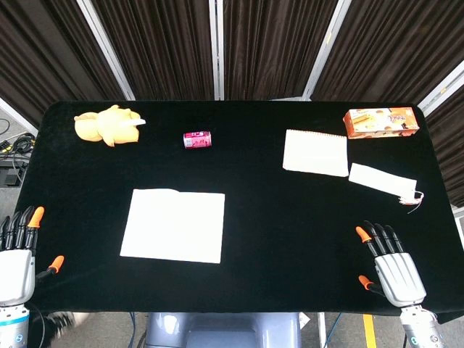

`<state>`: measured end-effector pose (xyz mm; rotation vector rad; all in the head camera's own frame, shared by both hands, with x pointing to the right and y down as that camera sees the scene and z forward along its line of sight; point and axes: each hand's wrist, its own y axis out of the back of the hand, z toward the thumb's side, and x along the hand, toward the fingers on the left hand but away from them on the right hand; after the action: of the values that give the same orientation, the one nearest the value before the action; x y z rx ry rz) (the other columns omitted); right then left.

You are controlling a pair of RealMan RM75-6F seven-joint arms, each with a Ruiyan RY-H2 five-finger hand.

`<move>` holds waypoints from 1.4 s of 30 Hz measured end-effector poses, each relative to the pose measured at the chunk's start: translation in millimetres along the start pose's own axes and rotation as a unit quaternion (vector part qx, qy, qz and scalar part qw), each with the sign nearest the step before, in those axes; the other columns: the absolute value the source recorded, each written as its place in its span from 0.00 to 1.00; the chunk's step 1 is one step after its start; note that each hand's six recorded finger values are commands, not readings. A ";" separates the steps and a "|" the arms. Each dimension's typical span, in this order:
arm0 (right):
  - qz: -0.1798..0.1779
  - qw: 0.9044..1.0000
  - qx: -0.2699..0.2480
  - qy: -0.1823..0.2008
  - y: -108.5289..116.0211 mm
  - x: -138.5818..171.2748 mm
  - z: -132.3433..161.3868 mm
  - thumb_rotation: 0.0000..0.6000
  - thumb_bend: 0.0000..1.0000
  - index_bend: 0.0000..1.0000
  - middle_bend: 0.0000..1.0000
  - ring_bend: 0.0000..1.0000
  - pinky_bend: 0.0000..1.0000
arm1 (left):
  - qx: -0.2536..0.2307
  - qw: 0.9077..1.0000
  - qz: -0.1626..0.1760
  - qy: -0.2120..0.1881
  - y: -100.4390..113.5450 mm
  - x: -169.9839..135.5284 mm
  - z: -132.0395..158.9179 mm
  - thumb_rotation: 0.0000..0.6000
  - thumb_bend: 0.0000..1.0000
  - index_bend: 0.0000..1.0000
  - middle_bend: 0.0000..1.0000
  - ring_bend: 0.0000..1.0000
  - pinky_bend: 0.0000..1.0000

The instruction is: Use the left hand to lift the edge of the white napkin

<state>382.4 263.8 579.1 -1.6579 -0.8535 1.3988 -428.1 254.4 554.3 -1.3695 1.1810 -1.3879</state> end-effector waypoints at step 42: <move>-0.009 1.000 -0.012 -0.005 8.4 0.4 -3.6 1.00 0.04 0.00 0.00 0.00 0.00 | 0.082 0.976 -0.138 -0.150 -101.6 10.6 87.9 1.00 0.16 0.00 0.00 0.00 0.00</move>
<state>386.0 259.7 571.8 -1.6579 -0.8924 1.3898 -335.7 259.5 652.3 -1.6000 0.6835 -1.3720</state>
